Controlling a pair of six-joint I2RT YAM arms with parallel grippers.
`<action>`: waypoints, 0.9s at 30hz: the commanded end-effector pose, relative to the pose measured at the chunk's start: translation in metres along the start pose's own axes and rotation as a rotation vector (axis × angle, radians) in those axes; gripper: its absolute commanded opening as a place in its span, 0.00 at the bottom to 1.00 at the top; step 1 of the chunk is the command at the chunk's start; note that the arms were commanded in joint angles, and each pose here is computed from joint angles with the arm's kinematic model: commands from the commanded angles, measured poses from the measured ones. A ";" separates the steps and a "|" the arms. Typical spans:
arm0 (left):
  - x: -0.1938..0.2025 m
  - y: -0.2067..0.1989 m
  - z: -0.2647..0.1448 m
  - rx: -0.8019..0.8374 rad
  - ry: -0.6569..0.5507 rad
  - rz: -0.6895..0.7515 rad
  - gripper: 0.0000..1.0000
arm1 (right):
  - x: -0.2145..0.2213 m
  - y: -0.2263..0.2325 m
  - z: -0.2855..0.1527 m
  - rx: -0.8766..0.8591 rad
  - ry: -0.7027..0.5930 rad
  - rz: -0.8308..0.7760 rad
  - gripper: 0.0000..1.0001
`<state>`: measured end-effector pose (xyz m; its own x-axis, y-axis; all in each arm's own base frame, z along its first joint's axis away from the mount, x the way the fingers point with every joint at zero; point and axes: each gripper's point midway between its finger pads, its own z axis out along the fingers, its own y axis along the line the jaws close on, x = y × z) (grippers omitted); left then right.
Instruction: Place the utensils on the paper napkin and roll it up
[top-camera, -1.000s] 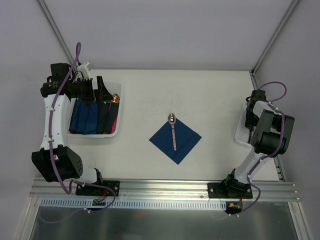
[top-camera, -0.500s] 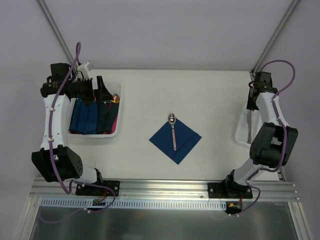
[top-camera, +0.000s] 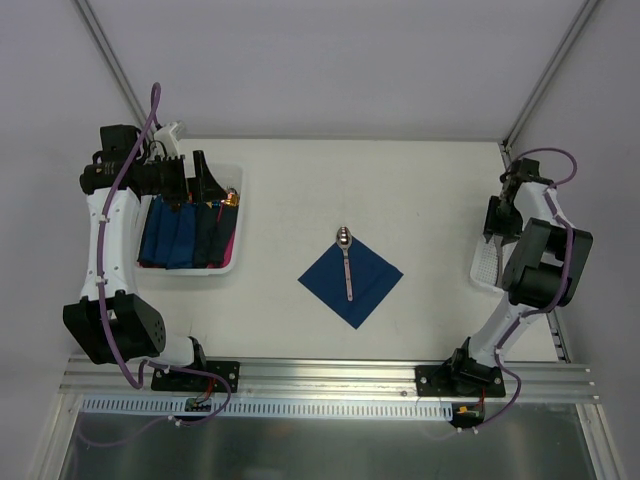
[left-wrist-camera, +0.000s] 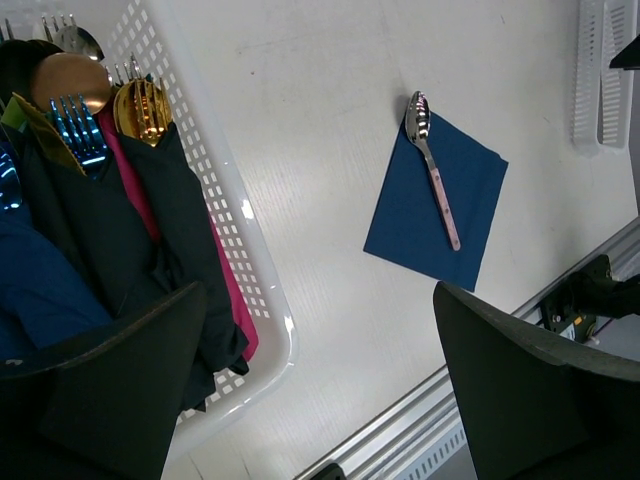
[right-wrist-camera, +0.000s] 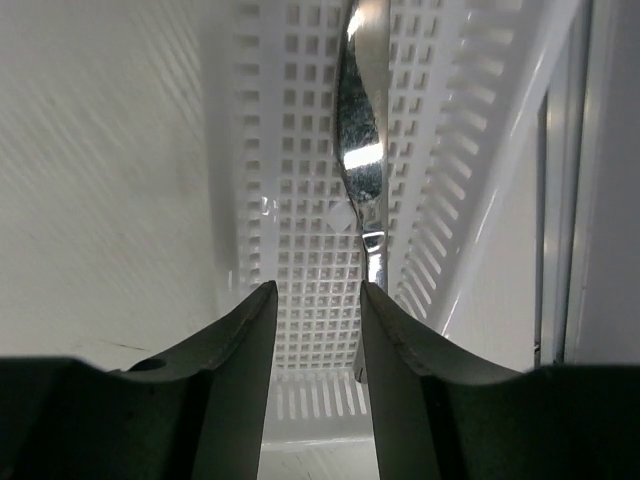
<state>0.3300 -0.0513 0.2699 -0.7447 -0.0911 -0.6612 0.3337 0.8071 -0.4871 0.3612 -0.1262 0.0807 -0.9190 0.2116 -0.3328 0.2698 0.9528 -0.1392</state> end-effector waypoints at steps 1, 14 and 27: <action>-0.008 -0.019 -0.008 0.052 -0.016 0.021 0.99 | 0.023 -0.003 0.015 -0.032 0.061 0.026 0.43; -0.009 -0.021 -0.007 0.064 -0.004 0.012 0.99 | 0.033 -0.028 0.033 0.050 0.073 0.041 0.44; -0.009 -0.021 -0.005 0.065 0.005 -0.005 0.99 | 0.035 -0.021 0.054 0.025 0.142 0.045 0.46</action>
<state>0.3277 -0.0570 0.2764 -0.7582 -0.0915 -0.6456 0.3407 0.7886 -0.5118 0.3327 -0.1480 0.0229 -0.9367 0.2808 -0.2093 0.3153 0.9363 -0.1548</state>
